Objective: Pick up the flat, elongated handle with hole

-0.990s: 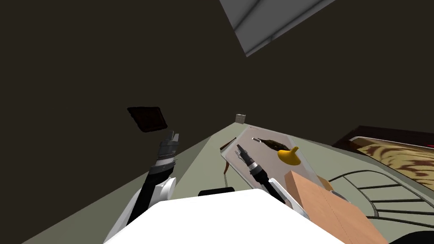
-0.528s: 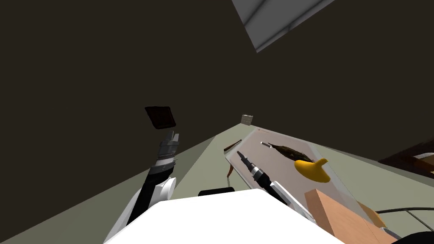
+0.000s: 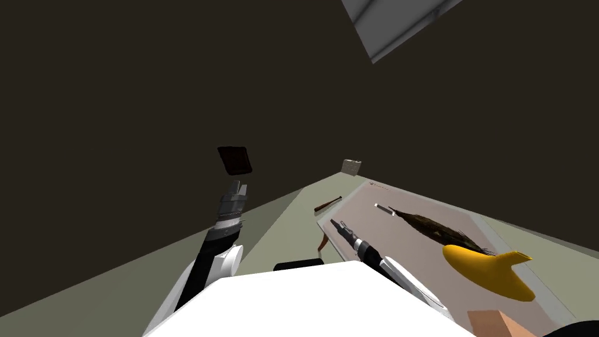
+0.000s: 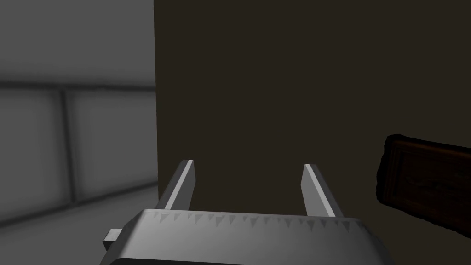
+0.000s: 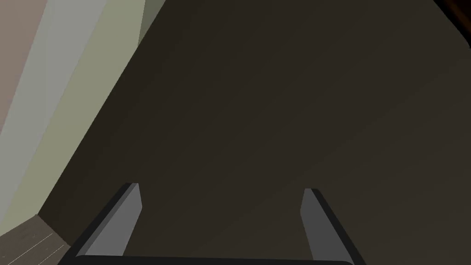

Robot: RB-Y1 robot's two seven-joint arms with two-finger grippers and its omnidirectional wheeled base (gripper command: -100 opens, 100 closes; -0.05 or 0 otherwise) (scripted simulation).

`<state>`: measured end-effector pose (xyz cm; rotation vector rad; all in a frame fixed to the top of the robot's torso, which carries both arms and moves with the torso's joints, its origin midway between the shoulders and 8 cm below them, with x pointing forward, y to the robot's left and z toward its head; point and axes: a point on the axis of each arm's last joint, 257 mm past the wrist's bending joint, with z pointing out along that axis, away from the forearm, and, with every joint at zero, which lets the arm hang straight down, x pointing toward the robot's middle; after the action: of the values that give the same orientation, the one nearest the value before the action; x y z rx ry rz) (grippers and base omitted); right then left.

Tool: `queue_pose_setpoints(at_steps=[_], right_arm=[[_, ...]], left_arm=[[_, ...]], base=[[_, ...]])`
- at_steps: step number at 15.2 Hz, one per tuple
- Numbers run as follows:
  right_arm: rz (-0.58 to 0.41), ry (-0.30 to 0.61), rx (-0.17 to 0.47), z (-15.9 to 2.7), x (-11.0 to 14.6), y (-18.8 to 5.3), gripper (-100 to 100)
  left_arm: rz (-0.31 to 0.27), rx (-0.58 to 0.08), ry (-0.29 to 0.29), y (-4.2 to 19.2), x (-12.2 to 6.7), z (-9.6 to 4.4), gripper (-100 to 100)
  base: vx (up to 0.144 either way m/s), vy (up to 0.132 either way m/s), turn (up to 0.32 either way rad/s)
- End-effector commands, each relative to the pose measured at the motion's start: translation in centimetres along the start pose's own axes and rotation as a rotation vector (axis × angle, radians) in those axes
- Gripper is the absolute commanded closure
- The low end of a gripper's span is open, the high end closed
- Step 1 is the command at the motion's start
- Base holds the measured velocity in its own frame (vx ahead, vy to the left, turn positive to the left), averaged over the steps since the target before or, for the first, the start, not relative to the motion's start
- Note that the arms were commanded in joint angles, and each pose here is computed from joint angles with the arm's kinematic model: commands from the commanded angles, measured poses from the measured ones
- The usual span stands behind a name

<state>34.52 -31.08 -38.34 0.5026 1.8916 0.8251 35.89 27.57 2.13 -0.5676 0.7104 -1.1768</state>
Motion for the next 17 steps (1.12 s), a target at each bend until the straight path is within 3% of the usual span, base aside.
queue_pose_setpoints(at_steps=[1, 3, 4, 5, 7, 8, 13, 17], right_arm=[[-0.033, 0.042, 0.060, -0.8, 1.3, -2.6, -100], [-0.064, 0.086, 0.119, -1.8, 2.3, -5.3, -100], [-0.065, 0.087, 0.120, -1.8, 2.3, -5.4, -100], [-0.092, 0.121, 0.164, -2.7, 2.9, -7.3, -100], [-0.096, 0.130, 0.178, -3.1, 3.2, -7.9, -100], [-0.127, 0.164, 0.217, -4.0, 3.8, -9.7, -100], [-0.153, 0.215, 0.290, -5.9, 4.9, -12.9, -100], [-0.203, 0.298, 0.396, -9.3, 6.2, -17.3, -100]], left_arm=[[0.000, 0.000, 0.000, 0.0, 0.0, 0.0, 0], [0.000, 0.000, 0.000, 0.0, 0.0, 0.0, 0], [0.000, 0.000, 0.000, 0.0, 0.0, 0.0, 0], [0.000, 0.000, 0.000, 0.0, 0.0, 0.0, 0], [0.000, 0.000, 0.000, 0.0, 0.0, 0.0, 0], [0.000, 0.000, 0.000, 0.0, 0.0, 0.0, 0], [0.000, 0.000, 0.000, 0.0, 0.0, 0.0, 0], [0.000, 0.000, 0.000, 0.0, 0.0, 0.0, 0]], base=[[0.068, -0.002, 0.215], [0.068, -0.004, 0.246], [0.048, -0.007, 0.056], [0.053, -0.002, 0.165], [0.047, -0.010, 0.126], [0.050, -0.005, 0.215], [0.045, -0.012, 0.141], [0.056, -0.015, 0.197]])
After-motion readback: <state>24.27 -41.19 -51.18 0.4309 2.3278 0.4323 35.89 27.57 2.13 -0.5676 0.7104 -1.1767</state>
